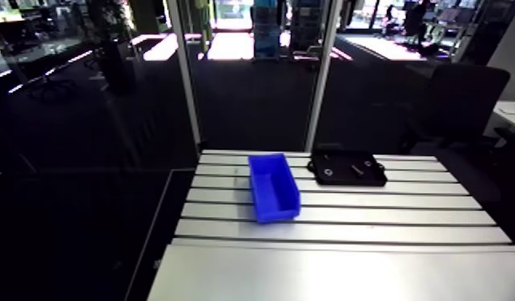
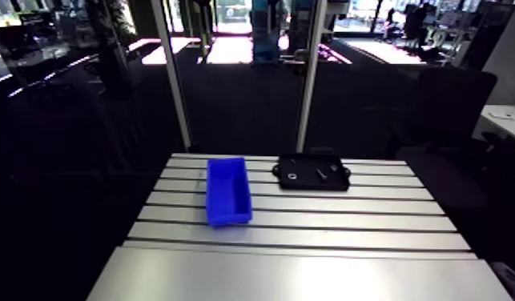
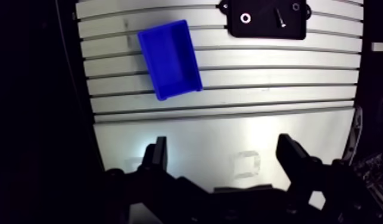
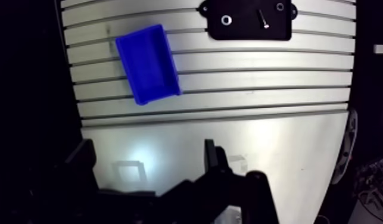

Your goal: Pick up the M10 bolt from the tray and put it into the blue bin.

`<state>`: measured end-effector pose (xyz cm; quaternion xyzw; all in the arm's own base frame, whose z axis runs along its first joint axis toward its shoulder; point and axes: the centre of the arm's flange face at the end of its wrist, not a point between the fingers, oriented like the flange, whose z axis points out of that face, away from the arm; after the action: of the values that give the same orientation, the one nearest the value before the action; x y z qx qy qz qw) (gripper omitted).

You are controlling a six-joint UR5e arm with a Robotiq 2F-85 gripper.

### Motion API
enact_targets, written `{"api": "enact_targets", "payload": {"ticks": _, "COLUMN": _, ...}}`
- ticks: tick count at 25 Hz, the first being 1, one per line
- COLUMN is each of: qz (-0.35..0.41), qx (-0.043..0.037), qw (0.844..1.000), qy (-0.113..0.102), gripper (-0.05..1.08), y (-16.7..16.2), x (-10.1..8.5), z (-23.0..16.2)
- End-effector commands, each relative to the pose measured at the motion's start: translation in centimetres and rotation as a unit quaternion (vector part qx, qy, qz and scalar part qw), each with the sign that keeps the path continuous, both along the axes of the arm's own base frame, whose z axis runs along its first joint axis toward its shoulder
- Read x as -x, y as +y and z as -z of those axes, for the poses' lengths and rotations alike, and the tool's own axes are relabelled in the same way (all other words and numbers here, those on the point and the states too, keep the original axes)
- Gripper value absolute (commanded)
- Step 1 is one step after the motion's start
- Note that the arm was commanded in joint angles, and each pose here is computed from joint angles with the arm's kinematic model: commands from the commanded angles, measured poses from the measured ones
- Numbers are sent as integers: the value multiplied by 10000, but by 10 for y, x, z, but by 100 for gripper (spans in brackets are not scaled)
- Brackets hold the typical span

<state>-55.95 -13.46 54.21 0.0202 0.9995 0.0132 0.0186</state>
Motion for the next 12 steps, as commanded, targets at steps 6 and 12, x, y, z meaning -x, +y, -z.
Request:
{"api": "enact_targets", "payload": {"ticks": 6, "qz": -41, "qx": -46, "qw": 10000, "qy": 68, "gripper": 1, "y": 29, "x": -2, "z": -10}}
{"api": "enact_targets", "payload": {"ticks": 12, "qz": -286, "qx": -36, "qw": 9996, "qy": 22, "gripper": 1, "y": 56, "x": 6, "z": 0}}
